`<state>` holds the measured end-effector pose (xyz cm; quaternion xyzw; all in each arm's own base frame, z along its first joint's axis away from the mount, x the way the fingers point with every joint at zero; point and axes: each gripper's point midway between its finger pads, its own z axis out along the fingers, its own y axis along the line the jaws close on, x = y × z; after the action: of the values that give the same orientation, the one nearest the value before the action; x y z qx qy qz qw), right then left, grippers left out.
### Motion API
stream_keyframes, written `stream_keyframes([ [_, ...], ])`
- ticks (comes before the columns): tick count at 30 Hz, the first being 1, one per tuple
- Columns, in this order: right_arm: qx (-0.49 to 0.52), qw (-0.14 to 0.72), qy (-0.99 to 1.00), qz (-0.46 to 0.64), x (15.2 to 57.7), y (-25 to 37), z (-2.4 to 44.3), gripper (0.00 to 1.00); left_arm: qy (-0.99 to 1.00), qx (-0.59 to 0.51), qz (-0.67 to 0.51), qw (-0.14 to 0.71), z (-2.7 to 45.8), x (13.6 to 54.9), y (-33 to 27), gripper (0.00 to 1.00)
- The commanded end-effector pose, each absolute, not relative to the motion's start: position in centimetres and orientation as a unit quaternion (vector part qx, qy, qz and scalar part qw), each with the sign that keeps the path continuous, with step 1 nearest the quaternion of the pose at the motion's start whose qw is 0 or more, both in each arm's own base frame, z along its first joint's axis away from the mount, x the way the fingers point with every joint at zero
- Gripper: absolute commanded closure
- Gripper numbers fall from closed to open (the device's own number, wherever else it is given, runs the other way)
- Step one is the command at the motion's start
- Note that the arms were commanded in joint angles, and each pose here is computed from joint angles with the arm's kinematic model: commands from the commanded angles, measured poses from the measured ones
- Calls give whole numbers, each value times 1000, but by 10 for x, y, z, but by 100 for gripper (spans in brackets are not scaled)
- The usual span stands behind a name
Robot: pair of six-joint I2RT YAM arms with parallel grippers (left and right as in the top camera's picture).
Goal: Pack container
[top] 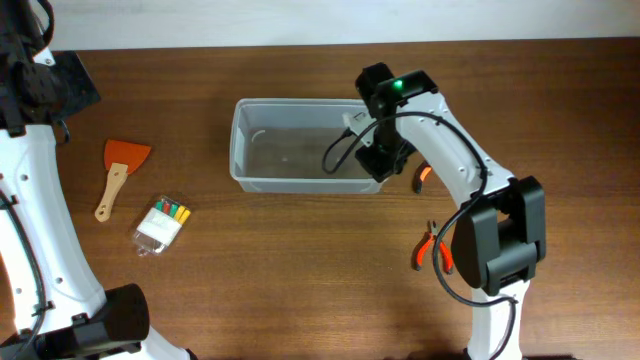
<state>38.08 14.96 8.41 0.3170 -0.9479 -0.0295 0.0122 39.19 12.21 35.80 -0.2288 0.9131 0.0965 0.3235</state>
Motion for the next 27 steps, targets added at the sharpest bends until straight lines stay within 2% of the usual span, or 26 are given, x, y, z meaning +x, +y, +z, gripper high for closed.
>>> stream_keyframes([
  [1,300,10,-954,-20,388,129,88,96,908,-234,95,334,363,393,123,98],
  [9,255,10,-967,-26,394,104,89,96,908,-234,95,334,363,393,123,98],
  [20,293,3,-955,-47,387,142,90,96,908,-234,95,334,363,393,123,98],
  [27,315,46,-947,-45,360,154,91,96,908,-234,95,334,363,393,123,98],
])
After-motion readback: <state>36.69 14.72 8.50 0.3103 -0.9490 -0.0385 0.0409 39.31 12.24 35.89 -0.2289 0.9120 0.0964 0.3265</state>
